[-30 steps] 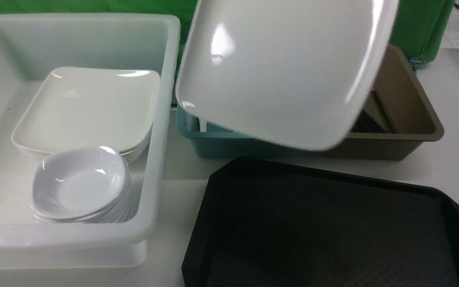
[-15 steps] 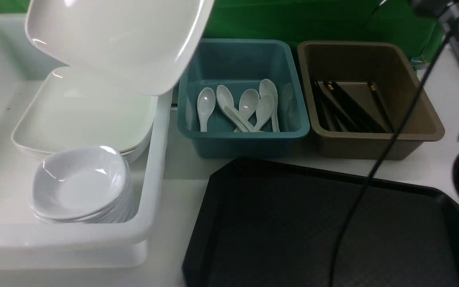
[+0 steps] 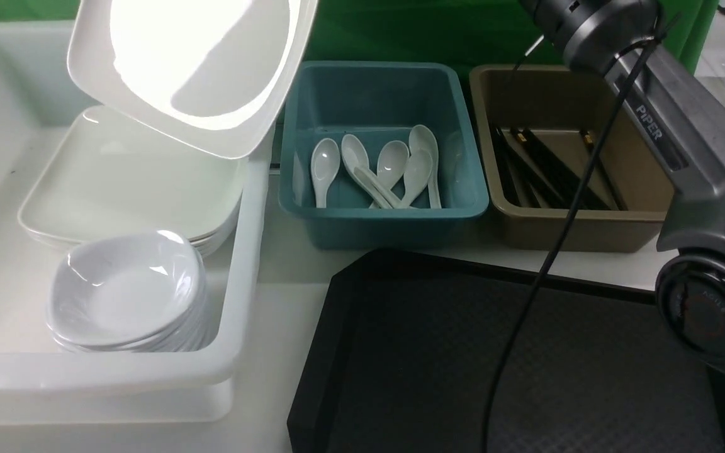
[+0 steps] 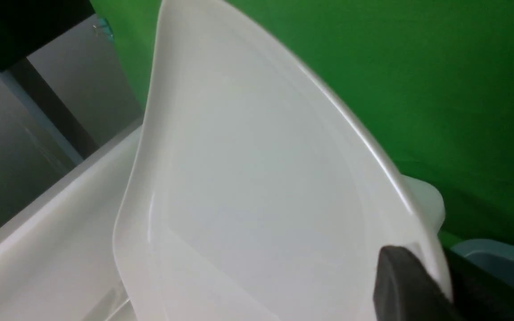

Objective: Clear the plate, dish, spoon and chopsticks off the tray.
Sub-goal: Use the right arm to put the plate into the large storage box on the left

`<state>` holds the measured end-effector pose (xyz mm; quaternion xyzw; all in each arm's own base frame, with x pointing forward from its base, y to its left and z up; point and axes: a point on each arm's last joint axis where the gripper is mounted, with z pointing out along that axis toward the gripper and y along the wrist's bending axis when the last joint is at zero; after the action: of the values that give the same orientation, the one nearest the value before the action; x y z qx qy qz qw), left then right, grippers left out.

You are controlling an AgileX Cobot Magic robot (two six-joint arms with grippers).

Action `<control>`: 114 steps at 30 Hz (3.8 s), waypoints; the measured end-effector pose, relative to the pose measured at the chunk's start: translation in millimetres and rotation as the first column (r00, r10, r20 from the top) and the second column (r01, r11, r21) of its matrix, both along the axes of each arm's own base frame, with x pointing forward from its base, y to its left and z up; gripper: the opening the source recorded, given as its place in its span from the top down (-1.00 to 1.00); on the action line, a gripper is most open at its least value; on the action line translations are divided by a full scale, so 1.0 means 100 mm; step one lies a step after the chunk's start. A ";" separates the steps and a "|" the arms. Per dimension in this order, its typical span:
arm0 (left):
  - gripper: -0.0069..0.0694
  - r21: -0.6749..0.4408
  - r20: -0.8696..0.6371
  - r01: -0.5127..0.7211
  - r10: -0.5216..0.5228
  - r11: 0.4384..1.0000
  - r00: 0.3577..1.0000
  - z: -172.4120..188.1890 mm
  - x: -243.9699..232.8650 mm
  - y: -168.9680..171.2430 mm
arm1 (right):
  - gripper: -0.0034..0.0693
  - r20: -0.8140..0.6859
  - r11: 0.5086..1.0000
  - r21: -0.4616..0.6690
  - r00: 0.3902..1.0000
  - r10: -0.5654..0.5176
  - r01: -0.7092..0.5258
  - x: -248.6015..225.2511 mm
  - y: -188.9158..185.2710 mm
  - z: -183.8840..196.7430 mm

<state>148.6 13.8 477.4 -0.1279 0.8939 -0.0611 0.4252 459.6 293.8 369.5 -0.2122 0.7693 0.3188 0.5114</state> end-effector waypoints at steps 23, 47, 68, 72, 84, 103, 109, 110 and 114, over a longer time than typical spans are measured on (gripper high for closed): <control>0.79 -0.005 0.002 0.007 -0.007 1.000 1.000 0.00 -0.01 -0.01 | 0.76 0.172 0.989 -0.040 0.974 0.148 -0.144 -0.41 0.60 0.08; 0.79 -0.004 0.005 0.020 -0.020 1.000 1.000 0.01 -0.01 -0.02 | 0.76 0.084 0.985 -0.110 0.986 0.143 -0.133 -0.18 0.82 -0.70; 0.79 0.000 0.007 0.032 -0.032 0.999 0.999 0.01 -0.01 -0.02 | 0.04 0.079 0.981 -0.151 0.988 0.132 -0.119 -0.11 0.86 -0.96; 0.79 0.000 0.007 0.032 -0.032 0.999 0.999 0.01 -0.01 -0.02 | 0.02 0.073 0.980 -0.155 0.988 0.134 -0.121 -0.10 0.86 -0.97; 0.79 0.014 0.007 0.042 -0.042 0.999 0.999 0.01 -0.01 -0.02 | -0.19 0.005 0.965 -0.228 0.992 0.130 -0.125 -0.05 0.62 -0.88; 0.79 -0.011 -0.136 0.034 -0.035 0.999 0.990 -0.25 0.50 0.08 | -0.10 0.025 0.922 -0.379 0.995 0.093 -0.077 -0.31 0.29 -0.17; 0.79 -0.036 -0.209 0.019 -0.026 0.999 0.977 -0.59 1.10 0.18 | 0.53 -0.068 0.880 -0.461 0.993 0.092 -0.113 -0.56 0.09 0.12; 0.79 -0.042 -0.226 0.014 -0.023 0.999 0.974 -0.70 1.24 0.21 | 0.72 -0.087 0.873 -0.471 0.992 0.092 -0.122 -0.62 0.05 0.18; 0.79 -0.043 -0.249 -0.001 -0.010 0.999 0.969 -1.12 1.77 0.31 | 0.83 -0.128 0.855 -0.497 0.987 0.095 -0.147 -0.70 -0.01 0.23</control>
<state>325.7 45.1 365.7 -0.1416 0.9390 -0.0648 0.3068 390.0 293.3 392.7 -0.3705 0.8353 0.1479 0.3783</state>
